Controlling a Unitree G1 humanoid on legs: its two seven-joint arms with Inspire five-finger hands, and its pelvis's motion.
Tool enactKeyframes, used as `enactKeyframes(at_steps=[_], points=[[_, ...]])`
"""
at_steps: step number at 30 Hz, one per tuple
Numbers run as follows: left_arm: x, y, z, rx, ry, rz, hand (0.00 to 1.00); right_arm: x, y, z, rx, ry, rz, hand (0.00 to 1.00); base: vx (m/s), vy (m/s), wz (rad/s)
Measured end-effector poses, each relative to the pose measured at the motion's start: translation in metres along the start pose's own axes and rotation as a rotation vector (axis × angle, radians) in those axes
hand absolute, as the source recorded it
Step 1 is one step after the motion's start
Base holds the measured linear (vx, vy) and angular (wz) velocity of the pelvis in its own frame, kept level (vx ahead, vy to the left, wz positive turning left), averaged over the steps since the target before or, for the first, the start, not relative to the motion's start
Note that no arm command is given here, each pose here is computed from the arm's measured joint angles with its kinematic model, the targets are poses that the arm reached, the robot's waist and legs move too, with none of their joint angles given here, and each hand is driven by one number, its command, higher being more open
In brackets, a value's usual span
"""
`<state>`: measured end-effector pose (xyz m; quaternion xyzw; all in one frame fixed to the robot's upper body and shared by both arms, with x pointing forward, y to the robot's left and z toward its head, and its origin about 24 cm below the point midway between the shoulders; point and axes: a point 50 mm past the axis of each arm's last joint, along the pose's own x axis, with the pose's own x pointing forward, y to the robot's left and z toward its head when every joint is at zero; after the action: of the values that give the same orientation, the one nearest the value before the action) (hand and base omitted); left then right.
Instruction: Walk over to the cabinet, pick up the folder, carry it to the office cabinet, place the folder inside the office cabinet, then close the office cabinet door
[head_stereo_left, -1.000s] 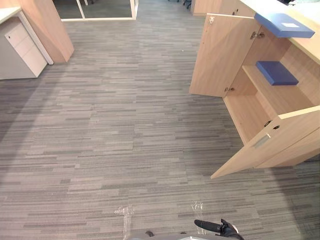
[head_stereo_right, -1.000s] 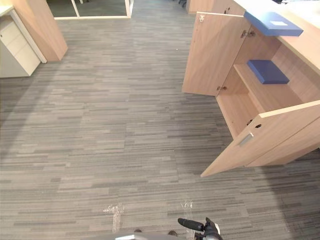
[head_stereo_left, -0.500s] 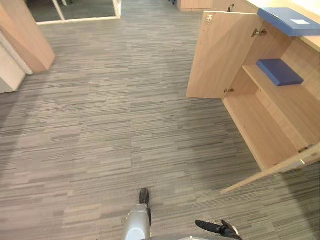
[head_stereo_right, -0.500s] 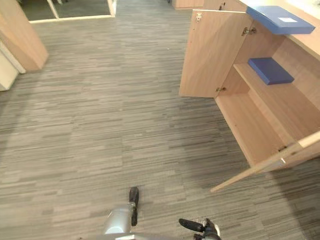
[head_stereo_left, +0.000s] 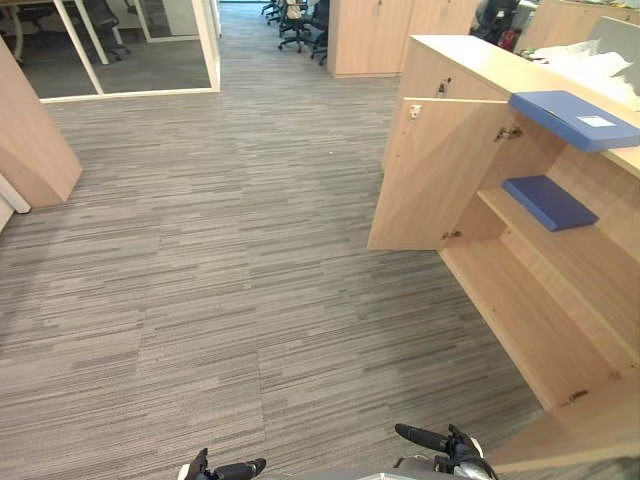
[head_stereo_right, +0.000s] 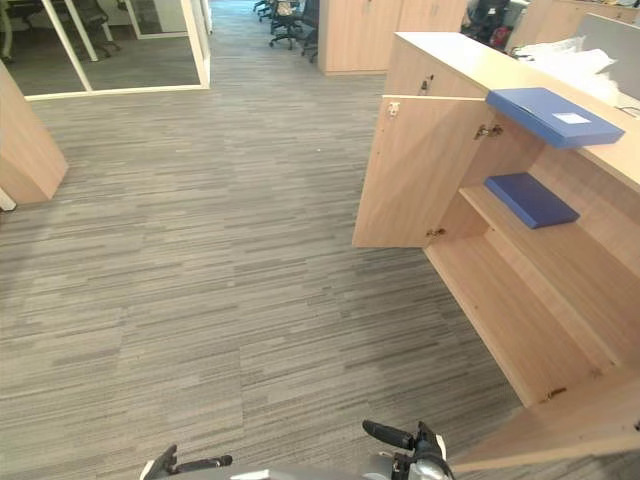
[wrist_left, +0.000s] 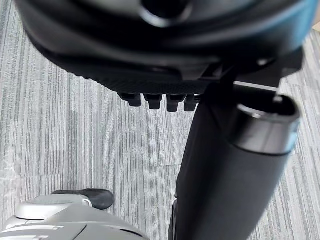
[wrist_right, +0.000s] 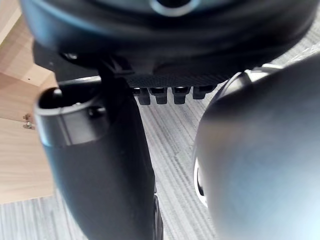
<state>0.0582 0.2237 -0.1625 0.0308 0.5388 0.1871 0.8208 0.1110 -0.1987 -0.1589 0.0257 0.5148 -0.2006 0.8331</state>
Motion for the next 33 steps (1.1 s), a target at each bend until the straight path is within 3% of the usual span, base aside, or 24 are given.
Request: enactKeyframes(at_steps=[4,6,9,13,17,22,28,33], points=[[-0.002,0.007,-0.007,-0.007,0.015,0.018,1.00,-0.002,0.007,-0.002,0.008,0.001,0.015,1.00,0.18,-0.199,-0.16],[-0.003,-0.002,-0.007,-0.017,0.014,0.000,1.00,-0.001,0.002,0.002,0.003,-0.008,0.011,1.00,0.25,-0.214,-0.40],[-0.002,-0.010,0.000,-0.019,0.002,-0.037,1.00,0.000,-0.004,0.000,0.017,0.006,0.003,1.00,0.43,-0.345,-0.21],[-0.002,-0.009,0.008,-0.152,-0.031,-0.025,1.00,-0.002,-0.010,-0.011,0.062,0.037,-0.015,1.00,0.39,-0.253,-0.37],[0.000,-0.001,0.022,-0.167,-0.102,-0.011,1.00,-0.002,-0.001,-0.021,0.071,0.103,0.006,1.00,0.41,-0.002,-0.86],[0.000,-0.002,0.034,-0.222,-0.139,0.002,1.00,-0.001,0.004,-0.020,0.094,0.125,0.012,1.00,0.34,0.187,-1.01],[0.001,0.010,0.013,-0.265,-0.041,0.071,1.00,-0.006,0.013,-0.027,0.134,0.127,0.030,1.00,0.45,0.374,-0.90],[0.000,0.010,-0.002,-0.200,0.019,0.065,1.00,0.001,-0.012,-0.008,0.163,0.057,-0.037,1.00,0.26,0.350,-0.63]])
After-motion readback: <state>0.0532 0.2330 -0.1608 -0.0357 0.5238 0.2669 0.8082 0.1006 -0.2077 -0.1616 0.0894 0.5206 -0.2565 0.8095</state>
